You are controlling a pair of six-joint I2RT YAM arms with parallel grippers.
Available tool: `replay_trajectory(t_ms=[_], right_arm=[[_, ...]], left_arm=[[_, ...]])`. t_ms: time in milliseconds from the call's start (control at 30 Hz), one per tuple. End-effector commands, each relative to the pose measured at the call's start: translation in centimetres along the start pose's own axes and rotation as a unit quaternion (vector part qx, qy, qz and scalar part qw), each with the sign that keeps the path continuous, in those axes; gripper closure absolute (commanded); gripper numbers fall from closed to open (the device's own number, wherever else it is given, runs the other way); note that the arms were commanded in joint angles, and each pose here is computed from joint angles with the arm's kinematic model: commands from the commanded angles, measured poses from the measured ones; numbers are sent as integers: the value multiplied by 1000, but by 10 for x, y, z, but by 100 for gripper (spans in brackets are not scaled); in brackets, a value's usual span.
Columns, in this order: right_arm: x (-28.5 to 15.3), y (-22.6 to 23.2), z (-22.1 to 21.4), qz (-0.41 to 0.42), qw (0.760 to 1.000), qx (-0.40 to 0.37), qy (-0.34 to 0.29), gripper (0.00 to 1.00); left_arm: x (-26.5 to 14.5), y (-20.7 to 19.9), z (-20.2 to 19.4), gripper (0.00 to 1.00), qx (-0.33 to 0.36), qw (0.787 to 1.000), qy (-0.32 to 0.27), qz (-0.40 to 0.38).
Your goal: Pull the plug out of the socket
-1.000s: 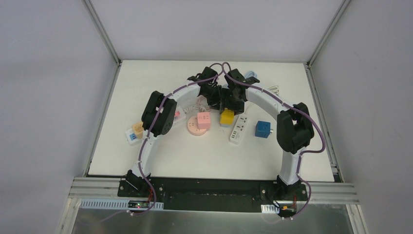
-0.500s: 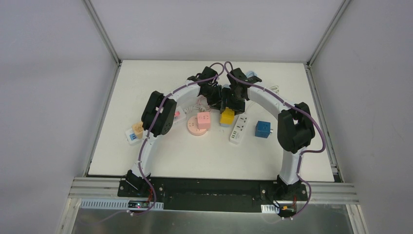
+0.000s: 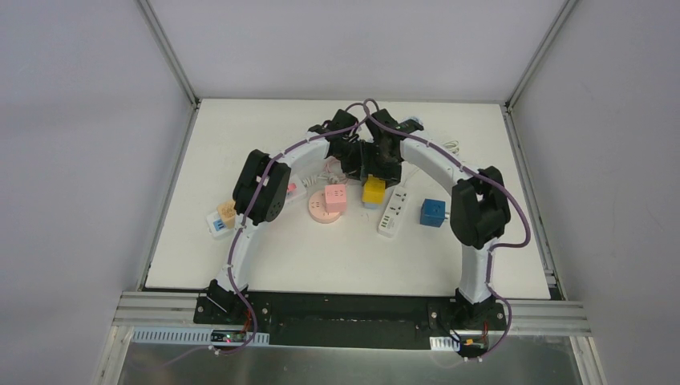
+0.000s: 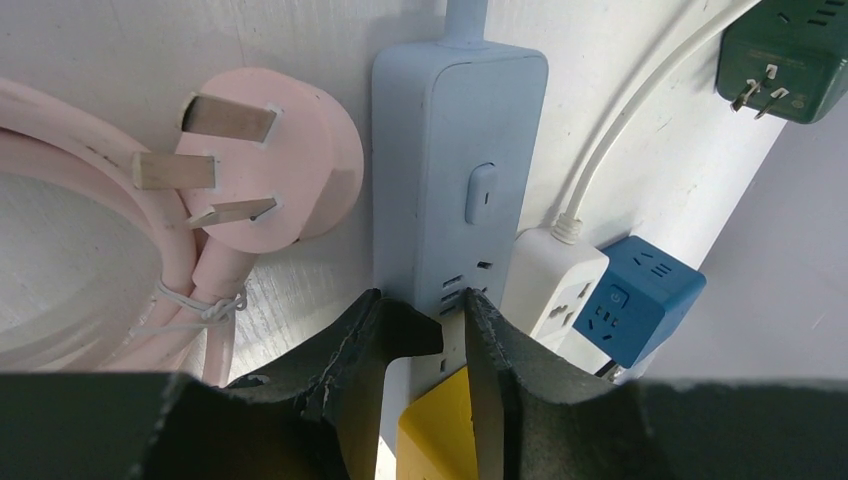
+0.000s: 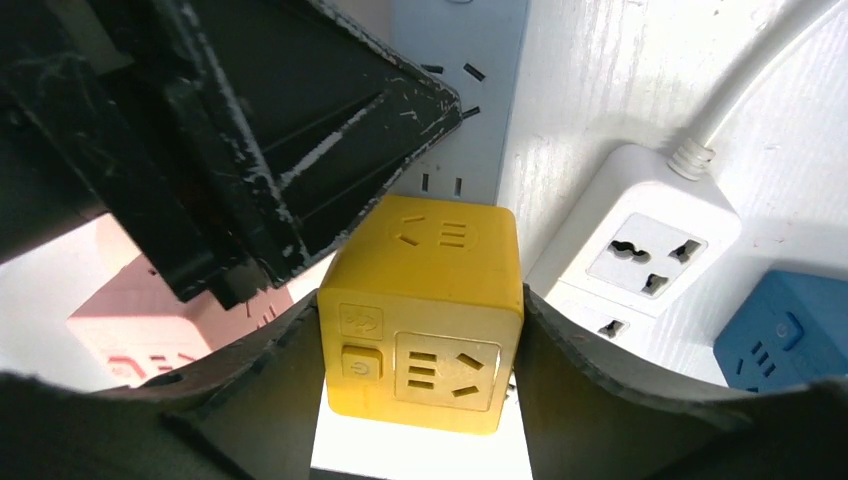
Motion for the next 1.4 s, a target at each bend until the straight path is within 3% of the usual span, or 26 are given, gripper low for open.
replay_trajectory(t_ms=[0,200,333,433,567,667,767,933,1000,1233,1367], right_arm=[[-24,16,24,-43,997,2,-68,100],[-15,9,23,-93,994,-1,-53,100],[-15,13,18,-79,996,-5,-39,100],[-25,24,17,-25,999,-7,-40,100],[-47,45,18,110,994,2,-27,100],[-51,49,18,149,988,-1,-33,100],[-45,48,17,123,992,-4,-41,100],[-26,23,28,-31,996,3,-79,100],[-25,21,31,-37,996,5,-85,100],[-57,60,22,144,986,-16,-76,100],[-62,62,25,170,980,-22,-104,100]], left_arm=[[15,19,-37,68,0,998,59,34],[13,19,-37,68,1,998,58,38],[13,20,-37,68,1,997,62,41],[14,20,-37,68,1,997,62,42],[15,21,-38,68,-2,997,64,44],[15,23,-39,68,-4,997,65,46],[16,24,-39,68,-6,997,65,49],[12,26,-39,69,-2,996,62,62],[11,27,-38,69,3,996,58,67],[11,30,-40,69,2,995,65,74],[10,32,-41,69,5,994,67,92]])
Point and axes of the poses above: each gripper's point midway between its finger pads, its own x axis out along the fingers, its own y axis along the line the jaws close on, z = x × y, the point moved 2 cm from there along -x, back along the fingers, and after that the axes turned 3 degrees about x, right-handed, at the moved point
